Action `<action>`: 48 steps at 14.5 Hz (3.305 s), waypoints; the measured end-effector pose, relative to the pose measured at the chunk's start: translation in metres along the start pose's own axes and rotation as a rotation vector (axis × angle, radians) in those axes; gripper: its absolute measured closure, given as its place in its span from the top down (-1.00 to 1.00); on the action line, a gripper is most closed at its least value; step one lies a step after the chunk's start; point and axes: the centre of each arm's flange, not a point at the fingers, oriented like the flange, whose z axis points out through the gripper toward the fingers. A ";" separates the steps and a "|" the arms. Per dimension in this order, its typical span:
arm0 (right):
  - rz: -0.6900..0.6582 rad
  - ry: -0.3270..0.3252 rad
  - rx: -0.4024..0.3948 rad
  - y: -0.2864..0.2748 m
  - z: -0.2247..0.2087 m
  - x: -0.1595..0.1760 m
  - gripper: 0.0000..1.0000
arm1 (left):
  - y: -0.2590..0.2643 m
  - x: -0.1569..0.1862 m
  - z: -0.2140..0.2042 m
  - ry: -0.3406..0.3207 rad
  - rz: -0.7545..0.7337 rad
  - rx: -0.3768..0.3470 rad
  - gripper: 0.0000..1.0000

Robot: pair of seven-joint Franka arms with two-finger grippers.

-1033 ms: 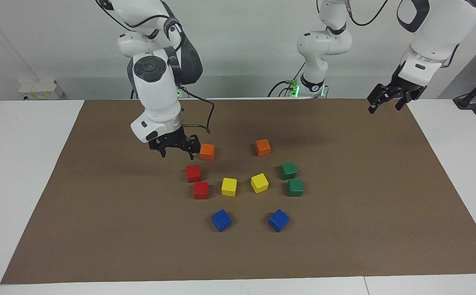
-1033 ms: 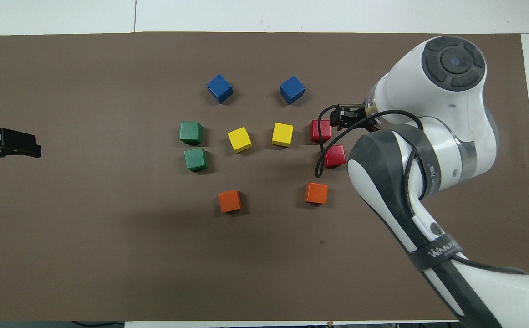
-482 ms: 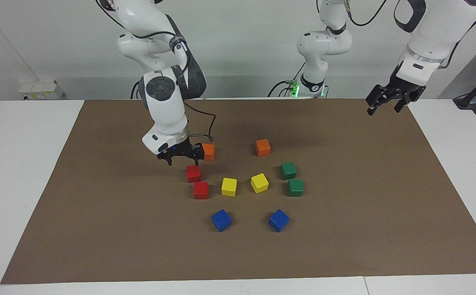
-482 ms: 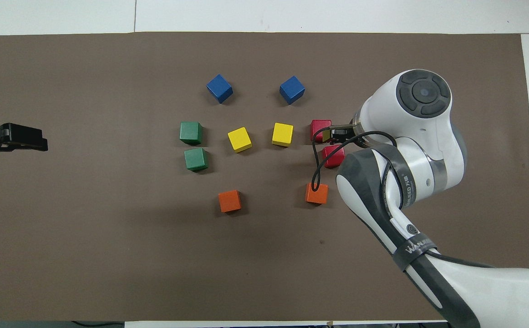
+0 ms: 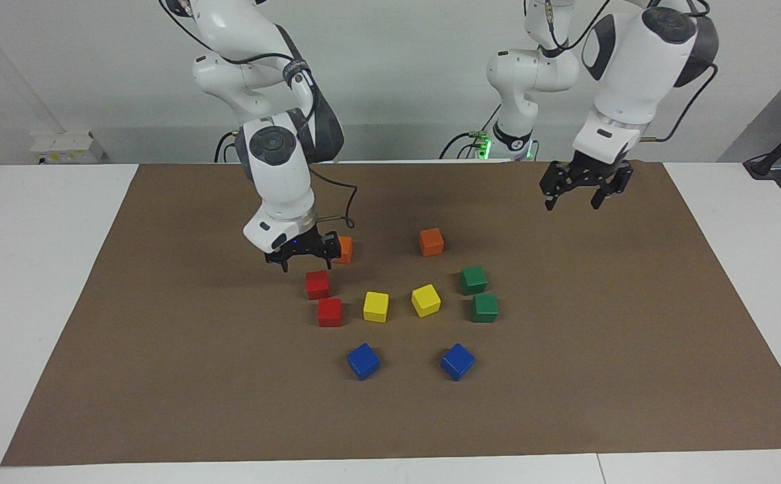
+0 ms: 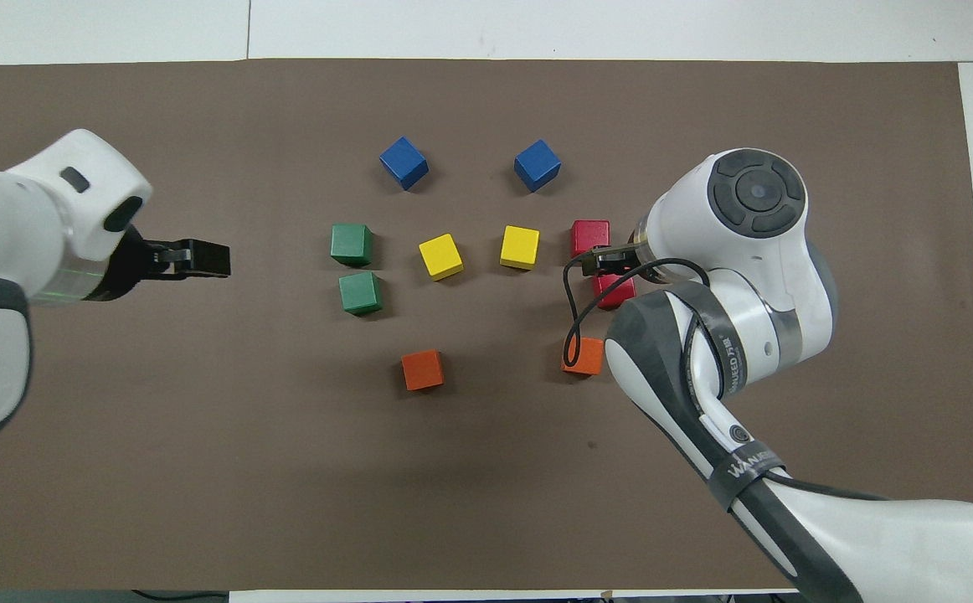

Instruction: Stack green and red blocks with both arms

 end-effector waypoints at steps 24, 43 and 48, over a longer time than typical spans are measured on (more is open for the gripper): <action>-0.013 -0.004 0.008 -0.006 0.089 -0.008 1.00 | 0.120 -0.015 0.223 -0.107 -0.106 0.020 1.00; 0.032 -0.002 -0.015 0.211 0.006 0.035 0.10 | 0.113 -0.007 0.258 -0.027 -0.070 0.051 1.00; -0.024 0.008 -0.018 0.273 0.034 0.028 0.10 | 0.113 -0.007 0.265 -0.024 -0.063 0.054 0.83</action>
